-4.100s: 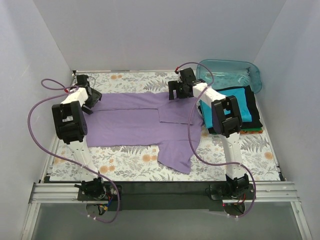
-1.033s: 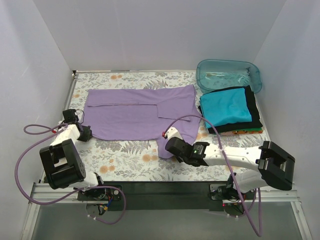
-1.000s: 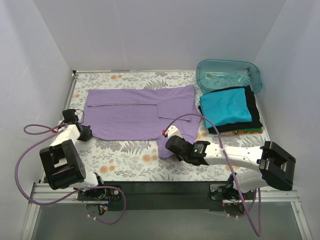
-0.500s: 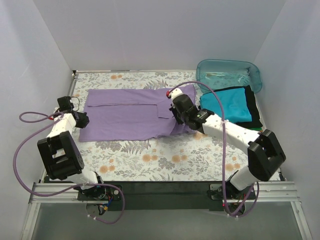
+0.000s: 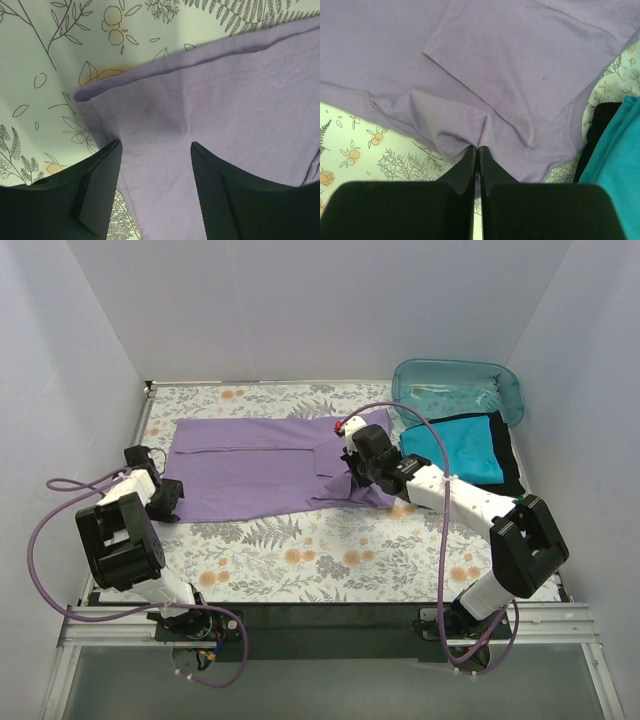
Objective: Fold and stack the t-shirts
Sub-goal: Fold the tshirt
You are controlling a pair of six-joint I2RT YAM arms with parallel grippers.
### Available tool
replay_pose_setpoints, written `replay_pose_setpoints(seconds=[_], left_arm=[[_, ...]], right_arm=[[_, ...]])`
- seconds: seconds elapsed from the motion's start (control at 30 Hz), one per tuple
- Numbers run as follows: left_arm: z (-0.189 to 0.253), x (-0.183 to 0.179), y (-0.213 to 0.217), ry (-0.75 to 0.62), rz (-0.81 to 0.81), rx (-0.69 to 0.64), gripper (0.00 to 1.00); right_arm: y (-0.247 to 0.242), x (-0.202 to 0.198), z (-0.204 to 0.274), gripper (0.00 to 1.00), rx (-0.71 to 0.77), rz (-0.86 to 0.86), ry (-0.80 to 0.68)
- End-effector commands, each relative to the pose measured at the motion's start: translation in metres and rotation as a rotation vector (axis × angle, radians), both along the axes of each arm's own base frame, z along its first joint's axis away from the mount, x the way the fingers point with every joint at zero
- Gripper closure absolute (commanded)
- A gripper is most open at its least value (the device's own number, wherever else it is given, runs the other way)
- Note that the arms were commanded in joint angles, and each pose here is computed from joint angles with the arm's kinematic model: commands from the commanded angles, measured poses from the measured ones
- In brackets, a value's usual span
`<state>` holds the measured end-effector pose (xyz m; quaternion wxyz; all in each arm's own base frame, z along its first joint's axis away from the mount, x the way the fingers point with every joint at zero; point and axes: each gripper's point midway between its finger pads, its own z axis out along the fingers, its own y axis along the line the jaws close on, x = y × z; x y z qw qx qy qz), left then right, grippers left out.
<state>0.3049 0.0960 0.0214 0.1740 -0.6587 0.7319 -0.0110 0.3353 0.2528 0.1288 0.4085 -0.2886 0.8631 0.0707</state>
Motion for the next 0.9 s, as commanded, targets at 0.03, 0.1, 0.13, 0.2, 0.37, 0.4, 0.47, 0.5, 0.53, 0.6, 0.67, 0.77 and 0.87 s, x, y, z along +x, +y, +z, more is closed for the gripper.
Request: replay_pose_setpoints(seconds=[0.03, 0.1, 0.13, 0.2, 0.37, 0.4, 0.47, 0.5, 0.53, 0.6, 0.67, 0.77, 0.87], left_arm=[[-0.033, -0.009, -0.004, 0.068, 0.085, -0.045, 0.46], [-0.041, -0.01, -0.005, 0.094, 0.089, -0.058, 0.59], [-0.044, -0.012, -0.007, 0.102, 0.093, -0.065, 0.67], [-0.05, -0.019, -0.009, 0.133, 0.103, -0.072, 0.91], [-0.044, -0.019, -0.011, 0.119, 0.082, -0.078, 1.0], [-0.04, -0.017, -0.011, 0.108, 0.078, -0.077, 1.0], [-0.026, -0.013, -0.008, 0.067, 0.076, -0.06, 1.0], [-0.021, -0.01, -0.008, 0.05, 0.075, -0.059, 1.0], [-0.015, -0.007, -0.007, 0.031, 0.065, -0.052, 1.0], [-0.001, 0.003, -0.006, -0.018, 0.058, -0.043, 1.0], [0.011, 0.014, -0.002, -0.056, 0.053, -0.034, 1.0], [0.023, 0.03, -0.001, -0.099, 0.033, -0.04, 1.0], [0.03, 0.043, 0.003, -0.126, 0.03, -0.038, 1.0]], right_arm=[[0.004, -0.003, 0.015, 0.99, 0.044, 0.028, -0.035], [0.004, -0.003, 0.016, 0.99, 0.049, 0.026, -0.041], [0.003, -0.002, 0.016, 0.99, 0.05, 0.023, -0.044], [0.004, -0.001, 0.017, 0.99, 0.053, 0.024, -0.044], [0.003, -0.001, 0.022, 0.99, 0.06, 0.018, -0.056], [0.003, -0.001, 0.024, 0.99, 0.062, 0.016, -0.062], [0.001, 0.003, 0.031, 0.99, 0.06, 0.003, -0.083], [0.0, 0.004, 0.035, 0.99, 0.06, 0.003, -0.094], [-0.001, 0.007, 0.038, 0.99, 0.059, -0.001, -0.102], [-0.004, 0.015, 0.046, 0.99, 0.066, -0.017, -0.119], [-0.008, 0.026, 0.055, 0.99, 0.07, -0.042, -0.14], [-0.011, 0.037, 0.061, 0.99, 0.065, -0.049, -0.155], [-0.01, 0.053, 0.065, 0.99, 0.056, -0.045, -0.169]])
